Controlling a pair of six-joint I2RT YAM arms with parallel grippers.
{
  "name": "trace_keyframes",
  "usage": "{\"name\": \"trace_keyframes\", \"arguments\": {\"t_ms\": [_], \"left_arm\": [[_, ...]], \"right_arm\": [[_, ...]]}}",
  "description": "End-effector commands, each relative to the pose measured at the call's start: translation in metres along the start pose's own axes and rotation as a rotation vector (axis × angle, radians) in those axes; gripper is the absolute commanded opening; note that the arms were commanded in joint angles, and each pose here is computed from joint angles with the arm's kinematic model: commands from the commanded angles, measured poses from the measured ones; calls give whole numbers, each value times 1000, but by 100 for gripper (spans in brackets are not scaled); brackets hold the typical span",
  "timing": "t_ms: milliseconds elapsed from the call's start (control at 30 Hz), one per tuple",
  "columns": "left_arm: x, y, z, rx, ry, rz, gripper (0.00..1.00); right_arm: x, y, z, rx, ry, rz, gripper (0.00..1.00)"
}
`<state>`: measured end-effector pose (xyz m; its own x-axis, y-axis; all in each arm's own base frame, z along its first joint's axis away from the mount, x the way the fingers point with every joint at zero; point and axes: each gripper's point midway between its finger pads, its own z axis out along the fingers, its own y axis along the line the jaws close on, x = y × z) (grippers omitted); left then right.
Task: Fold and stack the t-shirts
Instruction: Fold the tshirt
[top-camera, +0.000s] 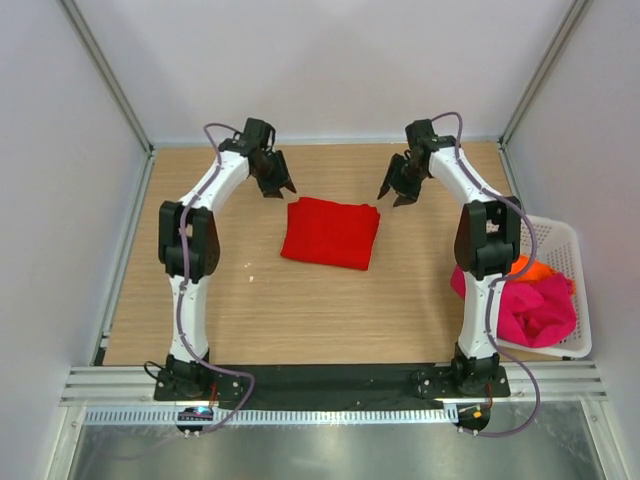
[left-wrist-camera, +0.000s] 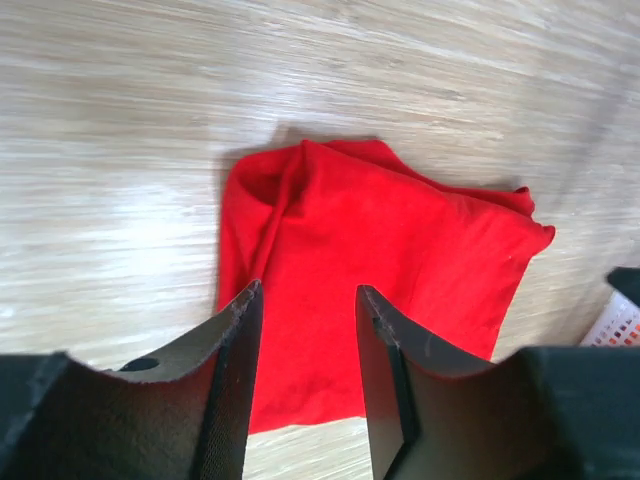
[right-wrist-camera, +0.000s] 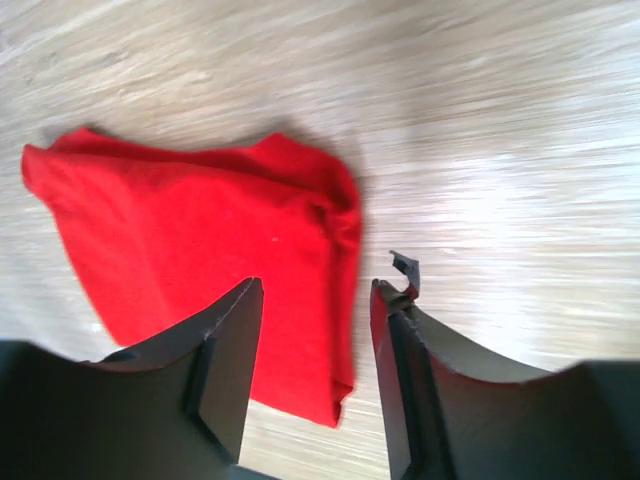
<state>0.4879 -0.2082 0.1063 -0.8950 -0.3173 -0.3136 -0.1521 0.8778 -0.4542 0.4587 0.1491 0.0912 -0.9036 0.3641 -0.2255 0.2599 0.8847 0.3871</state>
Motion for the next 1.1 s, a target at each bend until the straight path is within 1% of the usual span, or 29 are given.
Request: {"name": "trace_keyframes", "arguments": {"t_ms": [0,67,100,133,167,200,233,267,300,333,367,400,433,467,500,533,567,633,733,767,800,833,967,1033,1067], "left_arm": [[-17,-10,-52,13,-115,53,43],[-9,-31,-66,129,-104,60,40],[9,-27,-56,152,-49,32,35],[13,-39,-56,208,-47,45,33],[23,-45,-53,250,-11,46,31],[35,-45,-46,269,20,49,29],[34,-57,-42,337,13,53,27],[40,-67,-42,406,37,50,25],[49,-65,-34,431,64,29,19],[50,-71,-31,464,71,-6,16],[47,-75,-25,496,59,-5,14],[54,-74,-18,499,80,-18,11],[56,-73,-15,504,85,-26,10],[61,-68,-7,492,103,-38,10],[64,-63,-2,475,104,-46,8],[71,-54,5,457,116,-52,8],[75,-49,9,445,119,-50,8],[82,-37,18,415,124,-55,8],[87,-30,27,403,126,-44,8],[87,-30,28,404,126,-44,8],[88,-29,31,404,133,-45,8],[87,-32,30,413,133,-40,8],[71,-47,16,448,87,-15,9],[63,-55,11,469,75,-16,10],[54,-65,6,498,62,-7,11]], "right_arm": [[-11,5,-41,34,-78,-113,56],[10,16,-40,-24,-44,-117,58],[11,33,-38,-111,-59,-120,58],[25,33,-32,-140,-37,-118,58],[29,40,-27,-182,-32,-111,56],[24,57,-23,-266,-52,-82,54],[39,64,-14,-338,12,-52,47],[39,70,-11,-383,16,-36,41],[28,83,-9,-454,-33,-47,35],[32,91,-8,-514,0,3,23],[30,94,0,-537,1,19,15],[22,100,3,-572,-24,21,8],[21,102,7,-589,-18,30,1],[24,101,20,-602,21,70,1],[20,104,25,-630,9,71,1],[21,100,33,-632,24,110,1],[17,102,41,-670,5,101,1],[17,90,55,-672,9,128,1],[10,81,72,-743,8,181,1],[8,81,74,-767,23,241,1],[5,82,78,-819,5,225,1],[3,81,81,-827,7,233,1],[-2,85,76,-851,19,222,1],[-7,95,59,-866,8,186,1],[-5,93,55,-828,29,199,1]]}}
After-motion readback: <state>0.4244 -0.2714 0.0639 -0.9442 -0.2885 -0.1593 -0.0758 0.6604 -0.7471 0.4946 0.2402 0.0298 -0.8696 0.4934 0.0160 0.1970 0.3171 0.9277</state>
